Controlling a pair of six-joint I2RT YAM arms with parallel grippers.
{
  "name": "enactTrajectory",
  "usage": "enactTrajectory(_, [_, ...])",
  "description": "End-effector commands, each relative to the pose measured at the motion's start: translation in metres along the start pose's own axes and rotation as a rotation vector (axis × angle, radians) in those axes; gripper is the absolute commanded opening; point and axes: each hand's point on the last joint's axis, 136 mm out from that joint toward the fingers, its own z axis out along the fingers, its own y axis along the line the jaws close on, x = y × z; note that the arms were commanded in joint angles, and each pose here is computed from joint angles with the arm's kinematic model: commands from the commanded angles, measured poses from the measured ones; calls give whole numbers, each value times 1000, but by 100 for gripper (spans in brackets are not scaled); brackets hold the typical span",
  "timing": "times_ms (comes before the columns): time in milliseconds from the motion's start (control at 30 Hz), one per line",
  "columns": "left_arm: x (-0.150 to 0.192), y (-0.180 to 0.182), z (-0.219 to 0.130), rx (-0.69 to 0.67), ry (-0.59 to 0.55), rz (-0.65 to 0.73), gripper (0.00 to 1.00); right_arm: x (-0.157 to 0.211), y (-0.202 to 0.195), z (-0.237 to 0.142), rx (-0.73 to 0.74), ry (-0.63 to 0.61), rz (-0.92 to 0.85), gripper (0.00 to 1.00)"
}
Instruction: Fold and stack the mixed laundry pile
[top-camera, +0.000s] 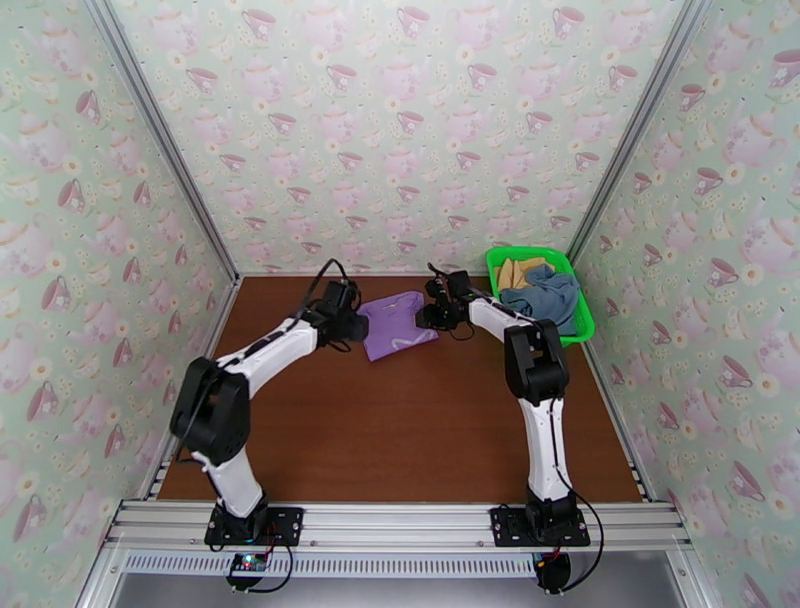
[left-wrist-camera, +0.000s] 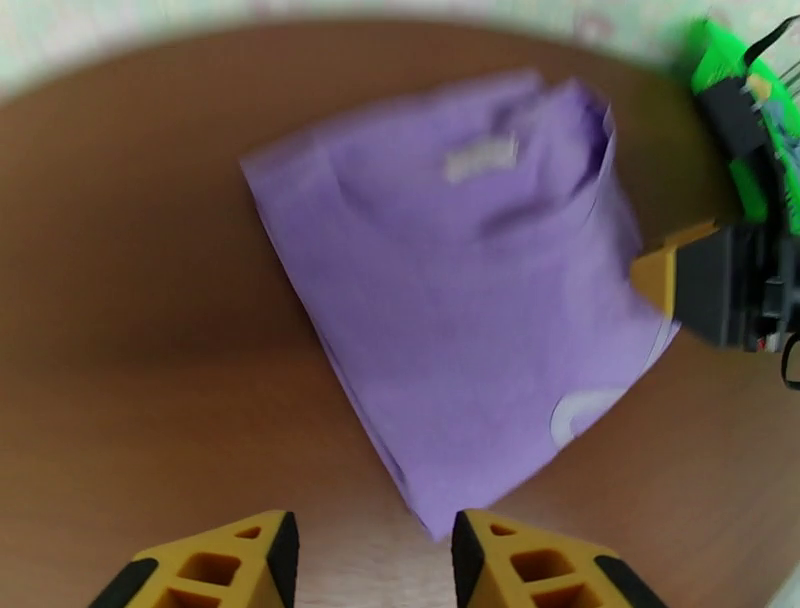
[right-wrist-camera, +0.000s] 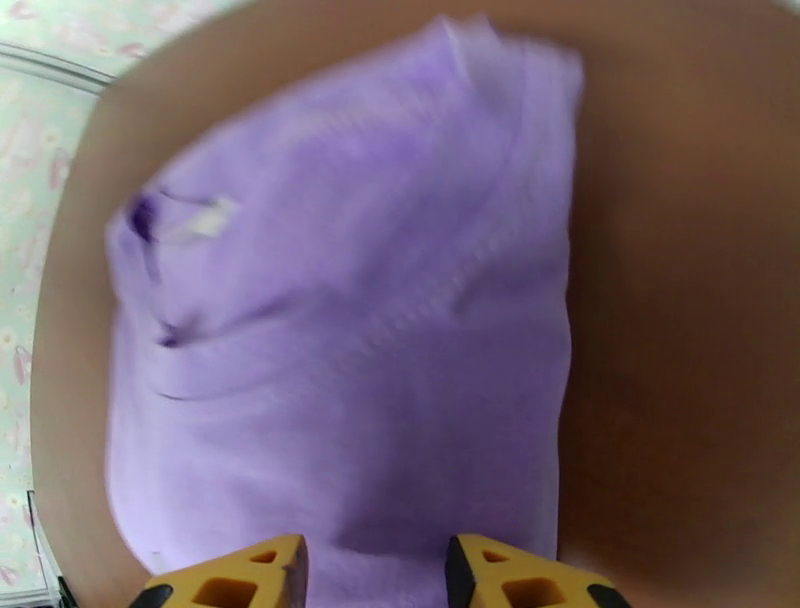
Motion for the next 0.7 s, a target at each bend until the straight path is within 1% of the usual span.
enactTrajectory(0, [12,-23,28,104,96,-88,44,19,-3,14,34,72,89,42])
enactTrajectory(133, [18,-14,71,45,175,-80,41,35,-16,19,82,70,214,41])
enactTrajectory(233, [11,-6,97,15,212,-74,40,40,-22,18,105,27,306,41])
enactTrajectory(300, [-2,-2,109,5,216,-74,40,39,-23,19,101,-8,362,41])
enactTrajectory(433, [-25,9,128,-17,228,-72,39,27,-26,30,80,-46,433,41])
enactTrajectory(667, [-53,31,147,-34,217,-102,40,-19,-33,54,106,-32,413,42])
